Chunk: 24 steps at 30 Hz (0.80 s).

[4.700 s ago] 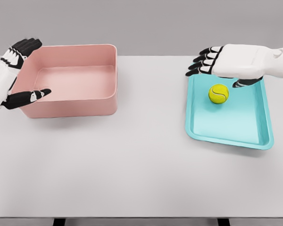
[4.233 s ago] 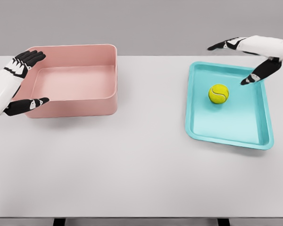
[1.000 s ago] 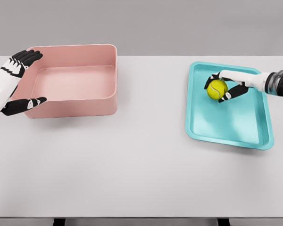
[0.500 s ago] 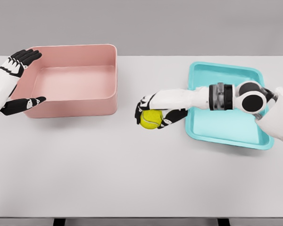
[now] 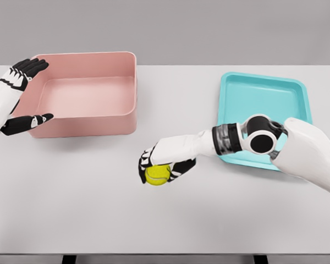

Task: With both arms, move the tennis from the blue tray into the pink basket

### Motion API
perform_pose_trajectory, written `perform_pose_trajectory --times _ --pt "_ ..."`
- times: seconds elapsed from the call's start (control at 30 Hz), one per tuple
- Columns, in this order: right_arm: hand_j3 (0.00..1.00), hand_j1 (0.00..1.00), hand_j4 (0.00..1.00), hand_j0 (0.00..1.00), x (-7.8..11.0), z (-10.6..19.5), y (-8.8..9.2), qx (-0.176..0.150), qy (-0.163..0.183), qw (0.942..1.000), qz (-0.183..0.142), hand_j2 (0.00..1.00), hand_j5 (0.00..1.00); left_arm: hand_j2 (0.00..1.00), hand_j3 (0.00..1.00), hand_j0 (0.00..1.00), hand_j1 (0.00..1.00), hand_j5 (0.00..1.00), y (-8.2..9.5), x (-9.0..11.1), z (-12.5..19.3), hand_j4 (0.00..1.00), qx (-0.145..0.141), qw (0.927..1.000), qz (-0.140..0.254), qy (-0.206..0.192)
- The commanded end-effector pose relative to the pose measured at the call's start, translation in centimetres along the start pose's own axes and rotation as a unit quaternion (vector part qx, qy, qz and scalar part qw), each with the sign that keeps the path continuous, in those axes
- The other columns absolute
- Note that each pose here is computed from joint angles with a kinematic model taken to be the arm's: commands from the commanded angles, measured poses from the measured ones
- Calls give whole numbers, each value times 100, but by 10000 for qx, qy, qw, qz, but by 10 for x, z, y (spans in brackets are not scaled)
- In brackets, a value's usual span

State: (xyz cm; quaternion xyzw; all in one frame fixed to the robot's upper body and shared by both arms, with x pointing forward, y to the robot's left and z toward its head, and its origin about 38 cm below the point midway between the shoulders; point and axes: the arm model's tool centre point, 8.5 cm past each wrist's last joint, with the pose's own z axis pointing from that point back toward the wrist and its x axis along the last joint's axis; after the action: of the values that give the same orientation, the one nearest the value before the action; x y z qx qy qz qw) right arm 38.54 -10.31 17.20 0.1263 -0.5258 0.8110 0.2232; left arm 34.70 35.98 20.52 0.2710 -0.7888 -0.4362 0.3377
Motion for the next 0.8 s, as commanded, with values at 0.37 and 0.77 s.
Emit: perform_pose_trajectory --times 0.37,0.77 --pt "100 100 100 100 -1 25 -31 -578 79 9979 288 100 100 100 100 100 100 100 2 -2 -1 100 -466 9989 -105 -39" --pt "100 100 100 100 -5 234 -9 -2437 1103 9636 -38 100 100 100 100 100 100 100 -2 -8 6 100 -1664 9856 -307 27"
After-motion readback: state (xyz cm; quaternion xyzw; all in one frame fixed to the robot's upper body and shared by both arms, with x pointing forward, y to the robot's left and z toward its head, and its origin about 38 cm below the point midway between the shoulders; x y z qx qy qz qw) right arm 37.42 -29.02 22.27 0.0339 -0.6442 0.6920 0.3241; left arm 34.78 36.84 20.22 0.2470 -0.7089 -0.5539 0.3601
